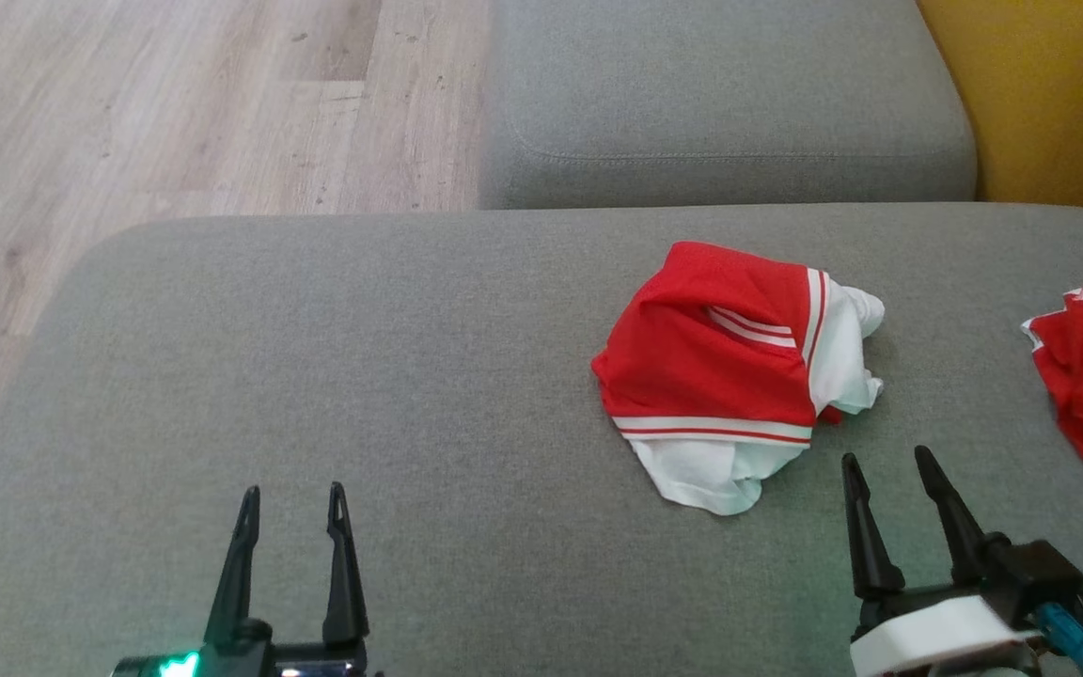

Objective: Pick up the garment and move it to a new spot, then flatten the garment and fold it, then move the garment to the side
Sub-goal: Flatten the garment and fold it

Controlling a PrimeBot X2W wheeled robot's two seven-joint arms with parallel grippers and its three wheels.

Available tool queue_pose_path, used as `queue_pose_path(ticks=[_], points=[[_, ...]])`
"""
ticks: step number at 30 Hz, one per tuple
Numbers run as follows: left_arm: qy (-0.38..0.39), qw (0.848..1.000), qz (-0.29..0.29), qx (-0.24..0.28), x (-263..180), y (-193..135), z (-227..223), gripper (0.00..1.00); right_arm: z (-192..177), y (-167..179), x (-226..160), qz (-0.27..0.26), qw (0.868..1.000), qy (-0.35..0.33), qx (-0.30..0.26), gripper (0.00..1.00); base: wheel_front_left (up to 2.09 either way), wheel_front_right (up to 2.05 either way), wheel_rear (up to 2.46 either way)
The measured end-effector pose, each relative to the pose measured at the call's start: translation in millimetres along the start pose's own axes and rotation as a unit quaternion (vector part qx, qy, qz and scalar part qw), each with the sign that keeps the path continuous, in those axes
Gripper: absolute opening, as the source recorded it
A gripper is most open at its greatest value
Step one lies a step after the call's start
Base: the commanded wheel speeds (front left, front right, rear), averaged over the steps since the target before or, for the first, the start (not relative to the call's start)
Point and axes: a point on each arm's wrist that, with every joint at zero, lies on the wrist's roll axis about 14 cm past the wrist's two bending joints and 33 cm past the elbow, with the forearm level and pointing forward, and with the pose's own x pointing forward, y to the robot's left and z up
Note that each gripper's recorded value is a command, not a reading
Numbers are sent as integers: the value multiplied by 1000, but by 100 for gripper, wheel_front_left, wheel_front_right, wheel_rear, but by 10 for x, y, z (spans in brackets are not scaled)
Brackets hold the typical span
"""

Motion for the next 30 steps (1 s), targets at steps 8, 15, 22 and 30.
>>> queue_pose_path(ticks=[8, 15, 22, 30], points=[[7, 1000, -9, 3, 4, -55, -48, 100, -21, -20, -17, -4, 1000, 3, 2, 100, 0, 0, 0], [28, 999, -37, 9, 39, -221, -180, 100, -59, -58, -74, -13, 1000, 8, 3, 100, 0, 0, 0], [43, 985, -166, 13, 219, -944, -325, 100, -101, -218, -220, -45, 999, 15, 0, 100, 0, 0, 0], [78, 927, -365, 34, 285, -2010, -664, 100, -53, -494, -323, -96, 995, 12, -5, 100, 0, 0, 0]])
